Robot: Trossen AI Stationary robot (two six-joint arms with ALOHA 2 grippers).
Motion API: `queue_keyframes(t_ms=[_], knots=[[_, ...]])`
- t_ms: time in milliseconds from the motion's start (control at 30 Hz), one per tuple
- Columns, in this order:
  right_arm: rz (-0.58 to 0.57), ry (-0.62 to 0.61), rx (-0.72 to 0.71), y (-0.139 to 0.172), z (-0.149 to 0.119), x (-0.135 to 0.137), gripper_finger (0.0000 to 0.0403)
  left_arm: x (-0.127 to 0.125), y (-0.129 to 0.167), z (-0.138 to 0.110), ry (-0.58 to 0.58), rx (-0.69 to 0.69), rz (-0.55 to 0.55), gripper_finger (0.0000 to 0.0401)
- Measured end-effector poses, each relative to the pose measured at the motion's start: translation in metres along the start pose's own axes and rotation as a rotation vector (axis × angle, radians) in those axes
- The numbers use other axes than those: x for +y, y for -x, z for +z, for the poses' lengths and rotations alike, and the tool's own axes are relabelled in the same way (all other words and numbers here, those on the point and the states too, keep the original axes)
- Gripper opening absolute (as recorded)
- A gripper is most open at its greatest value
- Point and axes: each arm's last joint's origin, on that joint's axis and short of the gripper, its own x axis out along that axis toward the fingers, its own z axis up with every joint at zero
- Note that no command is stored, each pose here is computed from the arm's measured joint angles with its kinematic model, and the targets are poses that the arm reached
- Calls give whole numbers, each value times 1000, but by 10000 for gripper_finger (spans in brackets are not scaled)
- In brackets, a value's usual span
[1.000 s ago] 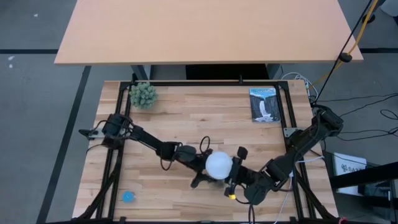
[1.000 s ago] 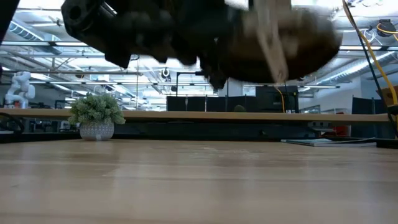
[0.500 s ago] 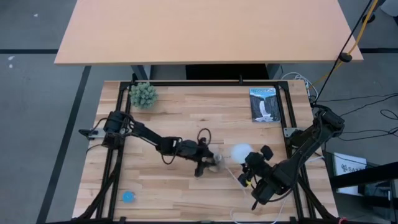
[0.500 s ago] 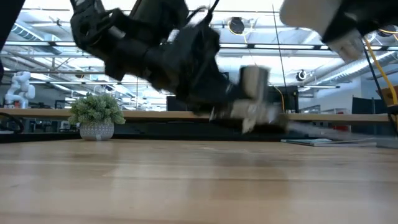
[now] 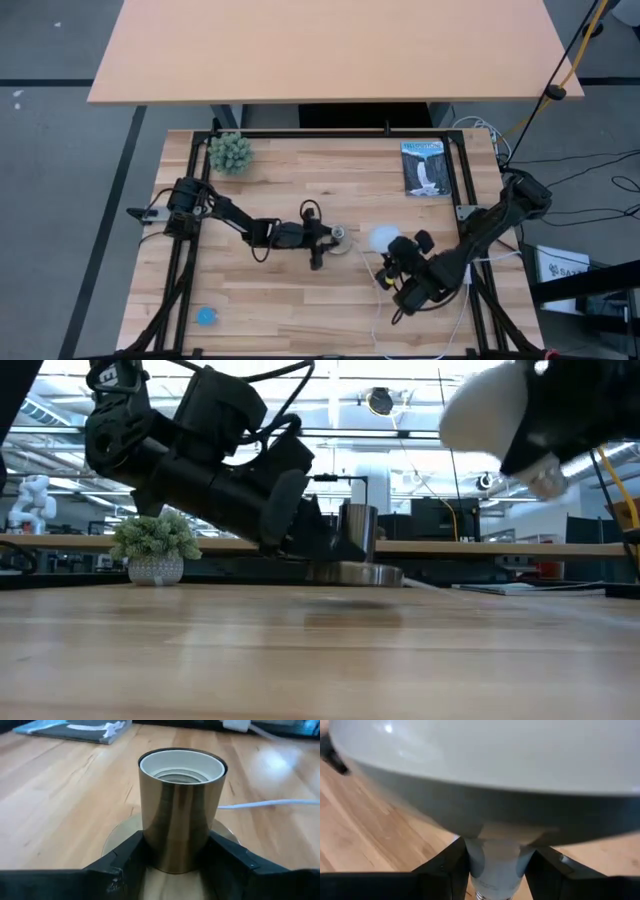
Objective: Screw lightbulb
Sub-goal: Remove the lightbulb from the lamp
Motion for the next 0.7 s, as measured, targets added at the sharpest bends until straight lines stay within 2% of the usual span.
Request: queue_keyframes(t_ms=[100,333,533,700], knots=[[-8,-30,44,-15,-6,-4,156,0,0,1,66,-9,-1,190],[-33,-83,209,-48,-10,-15,151,0,0,1,83,-7,-1,190],[-69,-56,348,-72,1,-25,160,1,0,1,86,-9,2,190],[-61,-14,391,-86,15,-30,158,1,0,1,87,-9,2,206]])
